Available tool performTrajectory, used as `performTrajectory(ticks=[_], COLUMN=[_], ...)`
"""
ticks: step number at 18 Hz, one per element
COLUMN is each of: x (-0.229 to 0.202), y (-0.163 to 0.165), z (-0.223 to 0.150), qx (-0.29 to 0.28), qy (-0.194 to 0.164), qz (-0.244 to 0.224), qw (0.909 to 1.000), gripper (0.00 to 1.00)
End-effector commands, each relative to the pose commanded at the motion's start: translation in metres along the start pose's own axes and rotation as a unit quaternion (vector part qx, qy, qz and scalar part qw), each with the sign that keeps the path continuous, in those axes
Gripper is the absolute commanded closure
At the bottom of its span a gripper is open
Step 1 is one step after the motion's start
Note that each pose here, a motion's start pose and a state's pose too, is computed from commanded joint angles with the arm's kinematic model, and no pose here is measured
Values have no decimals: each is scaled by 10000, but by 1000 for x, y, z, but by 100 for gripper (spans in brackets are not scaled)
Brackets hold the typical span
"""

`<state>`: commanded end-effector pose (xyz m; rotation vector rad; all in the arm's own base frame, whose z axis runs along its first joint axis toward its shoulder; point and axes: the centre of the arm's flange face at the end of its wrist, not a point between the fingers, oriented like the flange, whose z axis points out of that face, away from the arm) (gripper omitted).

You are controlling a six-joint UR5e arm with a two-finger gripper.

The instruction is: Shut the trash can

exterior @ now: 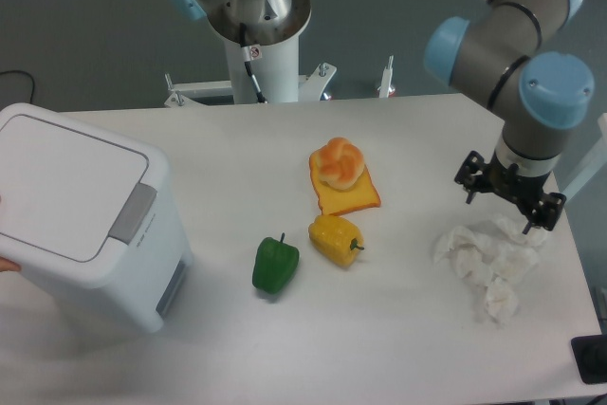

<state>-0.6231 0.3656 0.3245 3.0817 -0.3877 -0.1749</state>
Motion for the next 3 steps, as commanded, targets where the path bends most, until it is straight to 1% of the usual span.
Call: performTrajectory(ticks=[3], x=[1], y=[-1], z=[0], qx=[-8], qy=[14], qz=[8], qw=[10000], gripper=[0])
